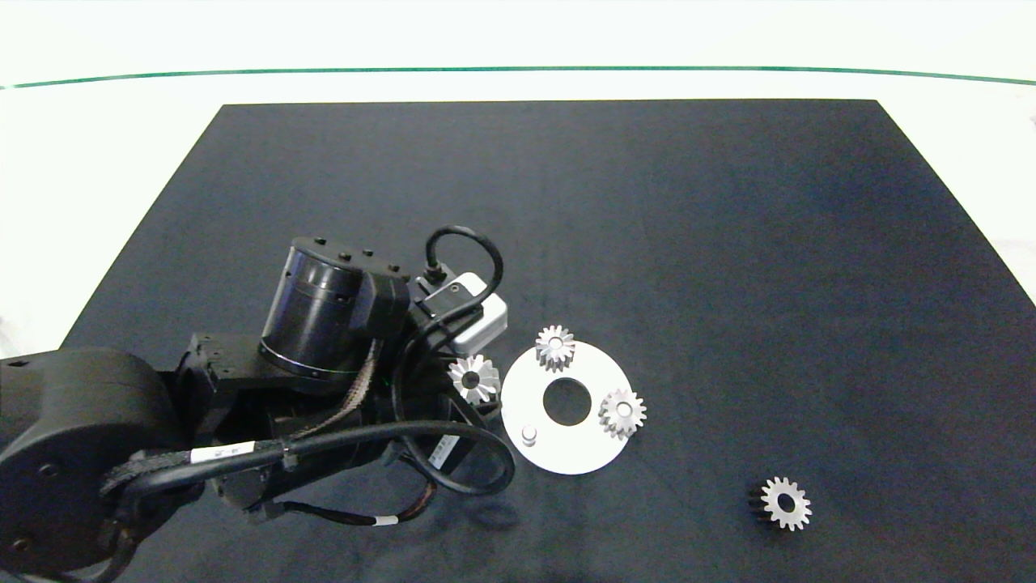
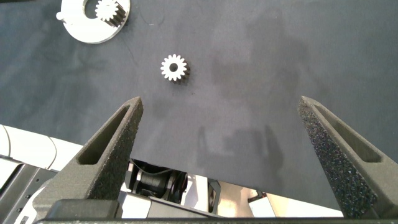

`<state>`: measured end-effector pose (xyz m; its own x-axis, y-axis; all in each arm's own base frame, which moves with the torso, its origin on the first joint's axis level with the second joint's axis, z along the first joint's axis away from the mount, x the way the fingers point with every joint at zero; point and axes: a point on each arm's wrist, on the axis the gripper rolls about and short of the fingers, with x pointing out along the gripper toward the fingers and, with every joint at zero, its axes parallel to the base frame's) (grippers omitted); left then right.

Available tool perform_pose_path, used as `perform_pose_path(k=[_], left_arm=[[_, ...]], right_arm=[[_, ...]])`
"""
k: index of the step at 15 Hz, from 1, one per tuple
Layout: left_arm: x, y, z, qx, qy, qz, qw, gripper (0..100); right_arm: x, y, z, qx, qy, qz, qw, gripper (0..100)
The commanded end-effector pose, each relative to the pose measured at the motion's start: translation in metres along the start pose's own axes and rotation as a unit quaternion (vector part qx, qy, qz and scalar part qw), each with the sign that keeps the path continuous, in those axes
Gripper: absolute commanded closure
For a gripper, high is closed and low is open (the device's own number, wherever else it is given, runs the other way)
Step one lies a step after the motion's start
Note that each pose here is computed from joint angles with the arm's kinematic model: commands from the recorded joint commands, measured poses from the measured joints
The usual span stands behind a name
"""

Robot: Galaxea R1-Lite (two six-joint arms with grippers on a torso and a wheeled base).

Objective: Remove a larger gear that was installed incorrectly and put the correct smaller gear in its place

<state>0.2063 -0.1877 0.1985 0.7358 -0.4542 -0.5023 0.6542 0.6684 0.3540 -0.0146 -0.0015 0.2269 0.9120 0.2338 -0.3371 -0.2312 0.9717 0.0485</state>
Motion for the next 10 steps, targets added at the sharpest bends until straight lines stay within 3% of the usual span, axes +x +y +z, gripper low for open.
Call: perform_pose_path(k=[1,4,10], left_arm=[[-0.018,0.023,-0.016,-0.021,0.009,0.039,0.9990,69],[-0.034,0.033,-0.030,-0.030,0.034,0.045,0.9980,69],[-0.034,0.050,-0.054,-0.063,0.059,0.059,0.9945,69]], right_arm=[[0.000,0.000,0.000,0.000,0.002,0.000,1.0000,0],[0.000,0.000,-0.001,0.000,0.003,0.000,1.0000,0],[0.004,0.000,-0.006,0.002,0.014,-0.002,0.9999,0]])
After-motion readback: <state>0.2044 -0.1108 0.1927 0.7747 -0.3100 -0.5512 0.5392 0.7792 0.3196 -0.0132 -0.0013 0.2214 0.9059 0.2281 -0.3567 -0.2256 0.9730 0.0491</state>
